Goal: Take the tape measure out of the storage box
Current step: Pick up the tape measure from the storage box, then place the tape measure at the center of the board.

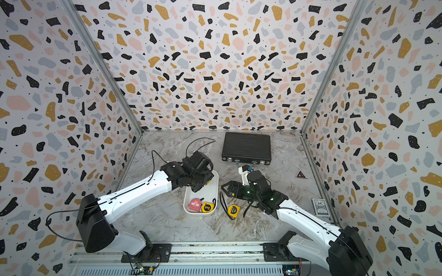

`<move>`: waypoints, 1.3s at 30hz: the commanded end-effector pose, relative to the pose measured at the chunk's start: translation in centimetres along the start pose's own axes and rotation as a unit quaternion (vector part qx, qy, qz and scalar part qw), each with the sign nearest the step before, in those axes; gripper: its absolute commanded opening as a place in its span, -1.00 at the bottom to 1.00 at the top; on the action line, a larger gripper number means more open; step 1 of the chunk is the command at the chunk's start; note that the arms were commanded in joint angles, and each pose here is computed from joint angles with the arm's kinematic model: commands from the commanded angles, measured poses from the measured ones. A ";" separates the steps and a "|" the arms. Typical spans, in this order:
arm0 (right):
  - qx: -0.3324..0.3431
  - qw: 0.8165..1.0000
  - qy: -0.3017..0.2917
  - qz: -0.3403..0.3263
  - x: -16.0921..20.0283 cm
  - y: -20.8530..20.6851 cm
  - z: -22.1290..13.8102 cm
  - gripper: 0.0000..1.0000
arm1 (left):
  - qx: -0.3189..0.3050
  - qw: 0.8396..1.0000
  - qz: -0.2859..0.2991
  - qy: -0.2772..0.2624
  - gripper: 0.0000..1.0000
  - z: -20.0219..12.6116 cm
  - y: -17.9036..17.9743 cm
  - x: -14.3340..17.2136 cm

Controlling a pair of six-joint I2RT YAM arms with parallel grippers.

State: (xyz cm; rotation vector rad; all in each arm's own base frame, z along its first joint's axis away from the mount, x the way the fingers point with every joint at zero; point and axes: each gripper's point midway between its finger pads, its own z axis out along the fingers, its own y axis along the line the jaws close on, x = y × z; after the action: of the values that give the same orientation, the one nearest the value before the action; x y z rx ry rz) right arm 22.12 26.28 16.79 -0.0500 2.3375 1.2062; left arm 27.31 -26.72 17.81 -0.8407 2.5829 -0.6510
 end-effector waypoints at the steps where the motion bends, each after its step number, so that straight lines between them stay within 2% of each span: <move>1: -0.021 0.998 -0.062 -0.015 -1.9 1.6 -0.8 0.77 | 0.040 0.999 -0.013 0.006 -1.00 -1.5 -2.6 0.5; 15: -0.045 0.989 -0.131 -0.041 -3.2 2.6 -1.6 0.75 | 0.081 0.996 -0.030 0.035 -1.00 -1.8 -5.9 3.0; 29: -0.082 0.985 -0.145 -0.052 -3.6 3.8 -1.0 0.75 | 0.123 0.989 -0.058 0.058 -1.00 -3.2 -6.8 3.8; 39: -0.098 0.983 -0.141 -0.068 -3.5 4.3 -0.6 0.73 | 0.139 0.984 -0.081 0.074 -1.00 -4.2 -6.0 4.1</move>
State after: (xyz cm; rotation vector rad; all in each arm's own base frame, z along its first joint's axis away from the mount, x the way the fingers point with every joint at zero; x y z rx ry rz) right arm 23.96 27.26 20.87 -0.0544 1.9865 1.2553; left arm 25.22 -31.89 22.49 -0.9425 2.5159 -1.0462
